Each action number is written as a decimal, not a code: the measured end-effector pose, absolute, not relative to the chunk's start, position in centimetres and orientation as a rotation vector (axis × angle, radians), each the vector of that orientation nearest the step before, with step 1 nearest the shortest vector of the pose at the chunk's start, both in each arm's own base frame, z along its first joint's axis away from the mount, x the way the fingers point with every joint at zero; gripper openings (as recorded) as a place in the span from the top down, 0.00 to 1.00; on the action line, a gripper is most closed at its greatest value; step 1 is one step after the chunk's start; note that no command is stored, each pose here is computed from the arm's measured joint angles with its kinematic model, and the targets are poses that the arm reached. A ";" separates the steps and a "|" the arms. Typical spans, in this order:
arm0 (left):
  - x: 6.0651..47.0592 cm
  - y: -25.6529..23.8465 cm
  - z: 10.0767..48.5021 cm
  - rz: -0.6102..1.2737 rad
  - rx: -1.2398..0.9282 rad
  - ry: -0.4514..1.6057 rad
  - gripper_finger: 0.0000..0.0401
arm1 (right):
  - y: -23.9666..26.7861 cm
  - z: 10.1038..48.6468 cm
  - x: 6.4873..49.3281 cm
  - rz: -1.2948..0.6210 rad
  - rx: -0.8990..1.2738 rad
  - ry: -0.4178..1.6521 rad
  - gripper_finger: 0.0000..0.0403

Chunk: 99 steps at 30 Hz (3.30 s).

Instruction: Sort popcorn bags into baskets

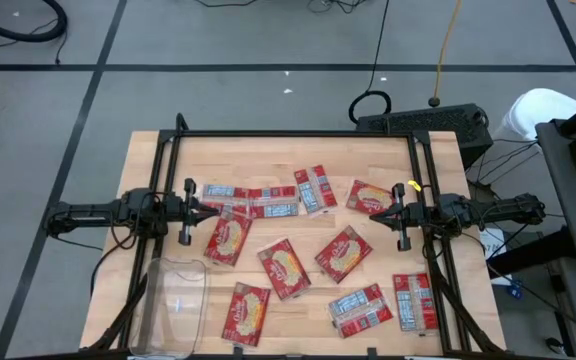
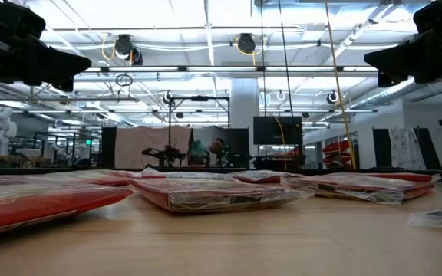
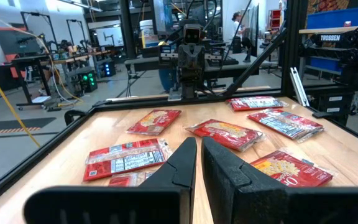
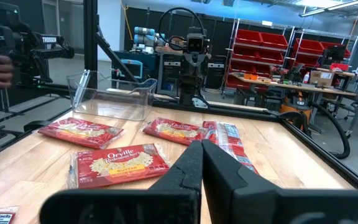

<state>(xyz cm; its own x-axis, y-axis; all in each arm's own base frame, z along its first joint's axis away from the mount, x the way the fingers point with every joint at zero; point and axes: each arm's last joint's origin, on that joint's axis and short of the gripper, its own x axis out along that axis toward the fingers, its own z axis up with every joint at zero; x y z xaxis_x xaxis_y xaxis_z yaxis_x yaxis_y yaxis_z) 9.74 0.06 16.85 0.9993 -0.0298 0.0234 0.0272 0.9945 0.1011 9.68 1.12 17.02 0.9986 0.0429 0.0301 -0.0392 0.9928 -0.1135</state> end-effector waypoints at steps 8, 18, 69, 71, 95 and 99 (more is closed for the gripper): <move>9.7 0.1 17.1 -0.003 0.044 -0.055 0.92 | 1.1 17.0 9.7 0.041 -0.085 -0.034 1.00; 9.4 0.2 20.3 0.022 -0.076 -0.122 0.92 | 1.1 17.0 9.7 0.045 0.159 -0.029 1.00; 30.0 1.2 17.0 0.207 0.186 1.044 0.39 | 0.9 15.0 11.4 -0.153 0.436 0.180 1.00; 30.2 1.2 16.3 0.206 0.189 1.063 0.40 | 0.9 15.0 11.5 -0.174 0.434 0.176 1.00; 31.2 1.5 12.2 0.246 0.299 1.173 0.97 | 1.0 15.1 12.8 -0.212 0.446 0.137 1.00; 30.9 1.6 13.0 0.250 0.295 1.165 0.99 | 1.0 14.4 13.1 -0.227 0.447 0.197 1.00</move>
